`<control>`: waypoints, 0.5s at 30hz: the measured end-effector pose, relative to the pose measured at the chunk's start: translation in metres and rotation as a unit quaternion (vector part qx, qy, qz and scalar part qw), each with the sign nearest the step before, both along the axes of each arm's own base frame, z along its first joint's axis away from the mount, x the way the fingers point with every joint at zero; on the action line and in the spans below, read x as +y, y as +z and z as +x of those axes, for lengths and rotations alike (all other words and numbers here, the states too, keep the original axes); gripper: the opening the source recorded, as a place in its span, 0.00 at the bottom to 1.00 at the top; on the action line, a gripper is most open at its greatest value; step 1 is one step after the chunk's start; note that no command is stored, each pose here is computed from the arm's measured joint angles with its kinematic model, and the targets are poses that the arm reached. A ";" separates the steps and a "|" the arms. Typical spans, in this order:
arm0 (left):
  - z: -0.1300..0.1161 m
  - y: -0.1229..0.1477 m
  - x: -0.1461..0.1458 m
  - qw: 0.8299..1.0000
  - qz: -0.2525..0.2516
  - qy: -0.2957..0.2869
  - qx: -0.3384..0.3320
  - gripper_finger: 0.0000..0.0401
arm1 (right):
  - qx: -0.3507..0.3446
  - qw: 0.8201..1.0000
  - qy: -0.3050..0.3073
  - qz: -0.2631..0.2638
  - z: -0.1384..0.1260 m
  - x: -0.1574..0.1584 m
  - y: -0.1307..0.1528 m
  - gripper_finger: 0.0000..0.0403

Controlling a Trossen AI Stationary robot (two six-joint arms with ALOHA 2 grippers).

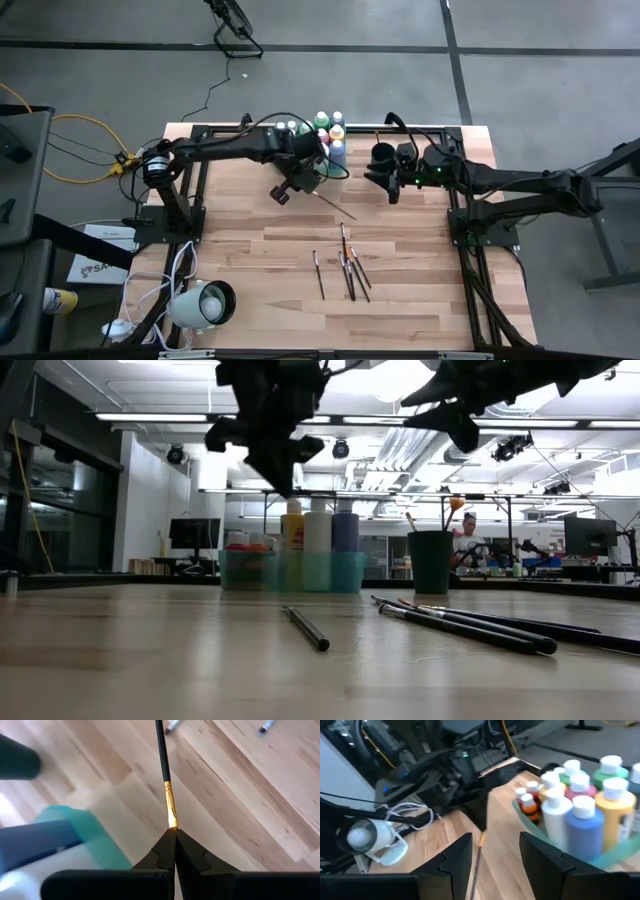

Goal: Pick & Place Paint Supplies
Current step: Put the orange paint brush into the green cup

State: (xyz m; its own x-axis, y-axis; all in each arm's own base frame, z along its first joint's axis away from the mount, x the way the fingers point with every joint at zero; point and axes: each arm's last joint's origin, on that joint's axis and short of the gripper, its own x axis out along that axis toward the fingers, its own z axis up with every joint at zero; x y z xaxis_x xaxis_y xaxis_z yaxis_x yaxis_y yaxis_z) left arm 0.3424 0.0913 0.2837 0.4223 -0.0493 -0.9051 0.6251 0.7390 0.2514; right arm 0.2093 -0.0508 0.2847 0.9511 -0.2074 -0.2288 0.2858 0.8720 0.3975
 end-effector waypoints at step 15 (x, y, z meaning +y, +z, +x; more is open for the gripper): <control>0.009 0.021 -0.014 0.995 0.082 0.052 -0.018 0.00 | 0.112 0.969 -0.004 -0.220 0.044 0.038 0.009 0.39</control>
